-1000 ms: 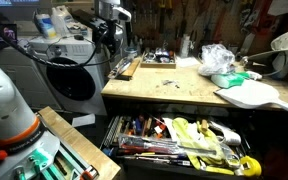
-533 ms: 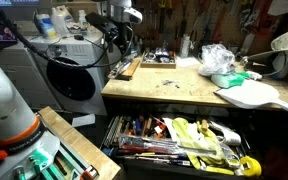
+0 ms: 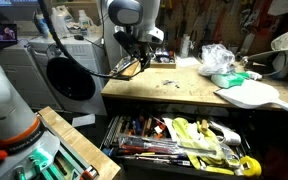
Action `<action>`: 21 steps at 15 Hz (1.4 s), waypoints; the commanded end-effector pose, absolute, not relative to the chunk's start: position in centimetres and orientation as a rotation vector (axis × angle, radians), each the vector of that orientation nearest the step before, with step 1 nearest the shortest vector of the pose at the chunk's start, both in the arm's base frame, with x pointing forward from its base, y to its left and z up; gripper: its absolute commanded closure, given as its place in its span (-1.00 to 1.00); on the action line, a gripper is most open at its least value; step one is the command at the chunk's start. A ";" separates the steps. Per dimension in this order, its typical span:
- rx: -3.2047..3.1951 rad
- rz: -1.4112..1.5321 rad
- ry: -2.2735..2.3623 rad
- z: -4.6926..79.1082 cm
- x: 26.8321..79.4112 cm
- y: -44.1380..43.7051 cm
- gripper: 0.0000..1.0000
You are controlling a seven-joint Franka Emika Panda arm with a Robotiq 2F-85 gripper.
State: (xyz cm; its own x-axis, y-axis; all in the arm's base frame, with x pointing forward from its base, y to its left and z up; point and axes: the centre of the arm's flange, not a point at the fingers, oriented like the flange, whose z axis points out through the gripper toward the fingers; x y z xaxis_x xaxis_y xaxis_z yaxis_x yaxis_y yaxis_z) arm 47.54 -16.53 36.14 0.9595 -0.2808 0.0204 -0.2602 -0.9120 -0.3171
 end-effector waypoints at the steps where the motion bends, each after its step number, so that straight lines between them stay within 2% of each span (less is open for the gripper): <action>1: -2.770 -0.124 0.404 32.4 50.8 -19.4 -1.00; 6: -2.752 -0.154 0.471 28.8 51.7 -23.4 -1.00; 21: -2.741 -0.147 0.462 27.6 51.6 -26.2 -1.00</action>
State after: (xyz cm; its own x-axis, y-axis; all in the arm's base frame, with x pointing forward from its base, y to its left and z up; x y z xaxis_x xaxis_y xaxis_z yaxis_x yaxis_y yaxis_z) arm 51.24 -24.62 28.74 0.9388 -0.3421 0.0414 -0.3082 -0.8873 -0.3431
